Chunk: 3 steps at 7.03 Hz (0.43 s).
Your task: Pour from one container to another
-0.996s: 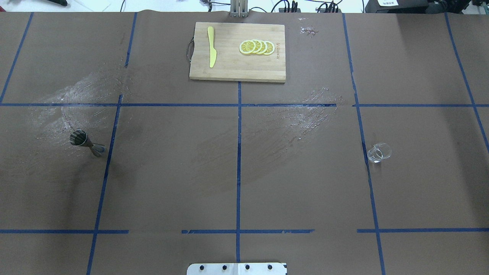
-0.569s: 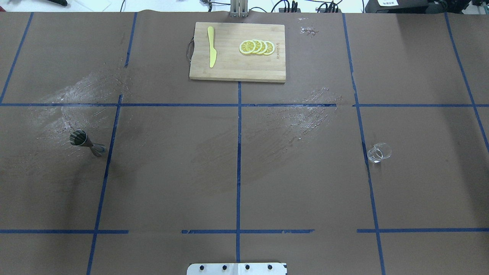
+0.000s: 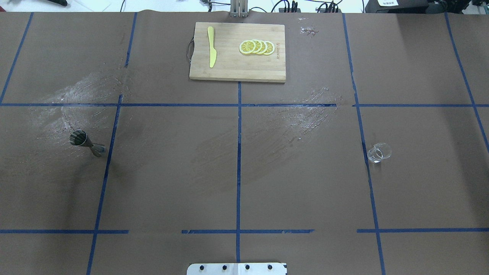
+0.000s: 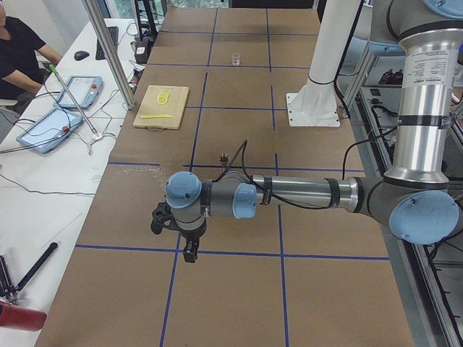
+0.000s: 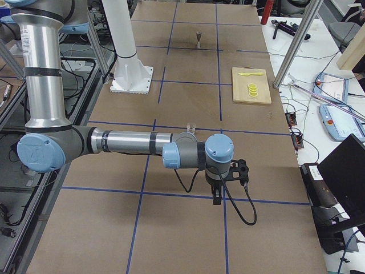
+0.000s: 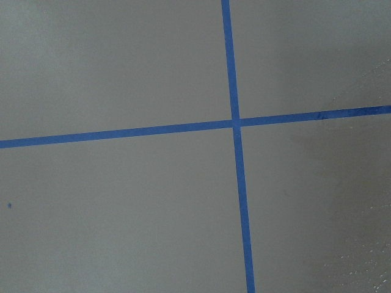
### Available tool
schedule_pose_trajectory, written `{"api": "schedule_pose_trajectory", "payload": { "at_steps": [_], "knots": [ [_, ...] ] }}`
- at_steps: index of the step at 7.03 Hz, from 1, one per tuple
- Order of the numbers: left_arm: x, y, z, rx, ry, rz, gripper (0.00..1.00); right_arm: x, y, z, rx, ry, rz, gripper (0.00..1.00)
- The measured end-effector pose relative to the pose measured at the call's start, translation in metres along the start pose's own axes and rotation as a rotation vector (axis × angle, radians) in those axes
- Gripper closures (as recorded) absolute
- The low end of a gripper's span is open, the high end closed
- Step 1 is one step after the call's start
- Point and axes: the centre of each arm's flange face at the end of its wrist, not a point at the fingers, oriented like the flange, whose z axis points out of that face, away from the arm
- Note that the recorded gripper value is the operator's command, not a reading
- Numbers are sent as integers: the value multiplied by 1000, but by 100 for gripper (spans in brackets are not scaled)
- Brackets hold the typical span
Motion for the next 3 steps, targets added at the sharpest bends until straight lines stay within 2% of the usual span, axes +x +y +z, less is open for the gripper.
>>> {"api": "schedule_pose_trajectory", "payload": {
  "at_steps": [3],
  "knots": [
    [0, 0, 0, 5, 0, 4, 0, 1, 1, 1, -1, -1, 0, 0]
  ]
}}
